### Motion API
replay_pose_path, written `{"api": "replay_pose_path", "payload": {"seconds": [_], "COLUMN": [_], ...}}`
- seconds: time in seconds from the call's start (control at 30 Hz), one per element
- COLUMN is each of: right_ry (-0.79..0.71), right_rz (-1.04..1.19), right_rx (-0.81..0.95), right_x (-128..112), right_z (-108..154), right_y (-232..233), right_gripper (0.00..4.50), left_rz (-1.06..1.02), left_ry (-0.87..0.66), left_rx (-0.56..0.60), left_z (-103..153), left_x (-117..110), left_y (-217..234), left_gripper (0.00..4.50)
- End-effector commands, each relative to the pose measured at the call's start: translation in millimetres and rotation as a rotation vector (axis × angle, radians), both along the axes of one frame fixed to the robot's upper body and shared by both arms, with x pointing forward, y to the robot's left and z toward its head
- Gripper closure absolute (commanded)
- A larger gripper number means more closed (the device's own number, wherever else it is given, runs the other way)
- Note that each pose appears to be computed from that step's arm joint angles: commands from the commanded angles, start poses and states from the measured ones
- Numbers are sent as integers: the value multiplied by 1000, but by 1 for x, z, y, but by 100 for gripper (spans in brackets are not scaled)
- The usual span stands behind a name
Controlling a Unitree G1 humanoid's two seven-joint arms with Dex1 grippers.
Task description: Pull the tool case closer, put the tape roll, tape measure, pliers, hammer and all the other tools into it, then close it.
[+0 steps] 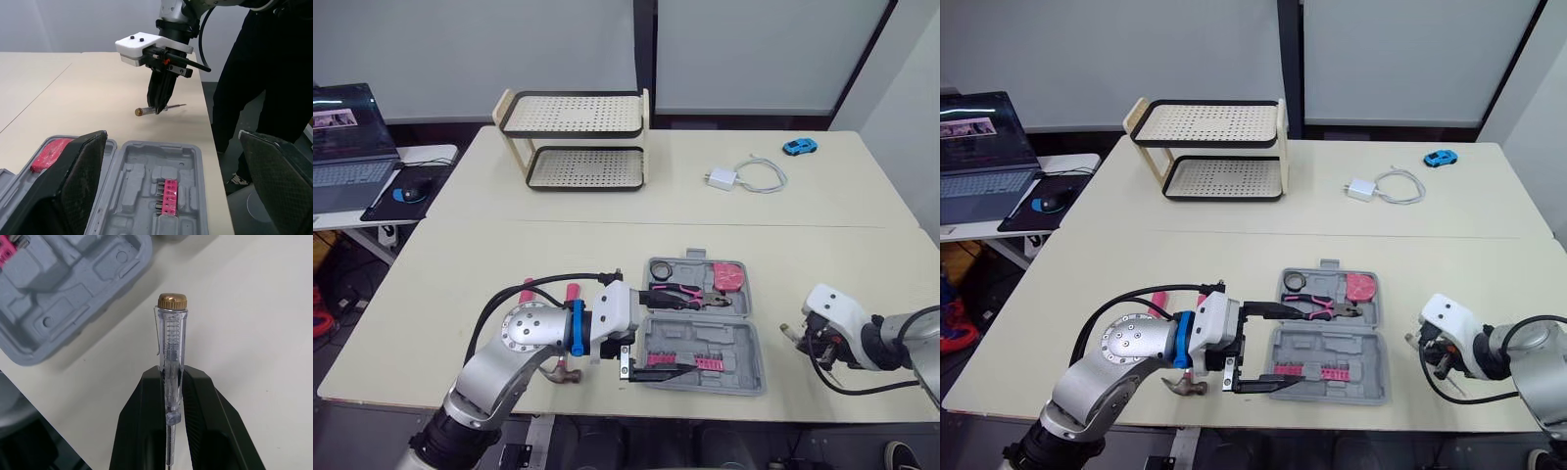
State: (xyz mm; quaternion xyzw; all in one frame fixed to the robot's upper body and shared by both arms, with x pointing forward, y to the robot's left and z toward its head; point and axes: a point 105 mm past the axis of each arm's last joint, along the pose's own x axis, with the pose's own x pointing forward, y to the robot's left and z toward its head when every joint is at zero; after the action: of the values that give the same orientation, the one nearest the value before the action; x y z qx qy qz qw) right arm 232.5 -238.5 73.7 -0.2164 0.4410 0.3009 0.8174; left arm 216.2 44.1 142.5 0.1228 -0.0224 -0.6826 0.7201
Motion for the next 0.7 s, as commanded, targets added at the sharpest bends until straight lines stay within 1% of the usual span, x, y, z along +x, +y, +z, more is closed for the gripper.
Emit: {"api": "replay_pose_path", "payload": {"seconds": [0.03, 0.1, 0.2, 0.37, 0.6, 0.7], "right_ry": [-61, -53, -53, -92, -115, -103], "right_rz": [-76, -110, -130, -217, -304, -327], "right_rx": [-3, 17, -2, -34, -5, 10], "right_x": [6, 6, 6, 12, 14, 13], "right_z": [6, 3, -1, -7, -14, -21], "right_y": [-5, -6, -12, -31, -38, -40], "right_gripper": [428, 428, 428, 428, 428, 428], "left_rz": [-33, -35, -38, -40, -43, -45], "left_ry": [-41, -41, -41, -44, -75, -75], "left_rx": [-18, -20, -18, -13, -19, -20], "left_z": [7, 8, 8, 9, 11, 11], "left_x": [-5, -5, -6, -5, -4, -4], "left_y": [-5, -6, -6, -5, -8, -9], "left_gripper": [0, 0, 0, 0, 0, 0]}}
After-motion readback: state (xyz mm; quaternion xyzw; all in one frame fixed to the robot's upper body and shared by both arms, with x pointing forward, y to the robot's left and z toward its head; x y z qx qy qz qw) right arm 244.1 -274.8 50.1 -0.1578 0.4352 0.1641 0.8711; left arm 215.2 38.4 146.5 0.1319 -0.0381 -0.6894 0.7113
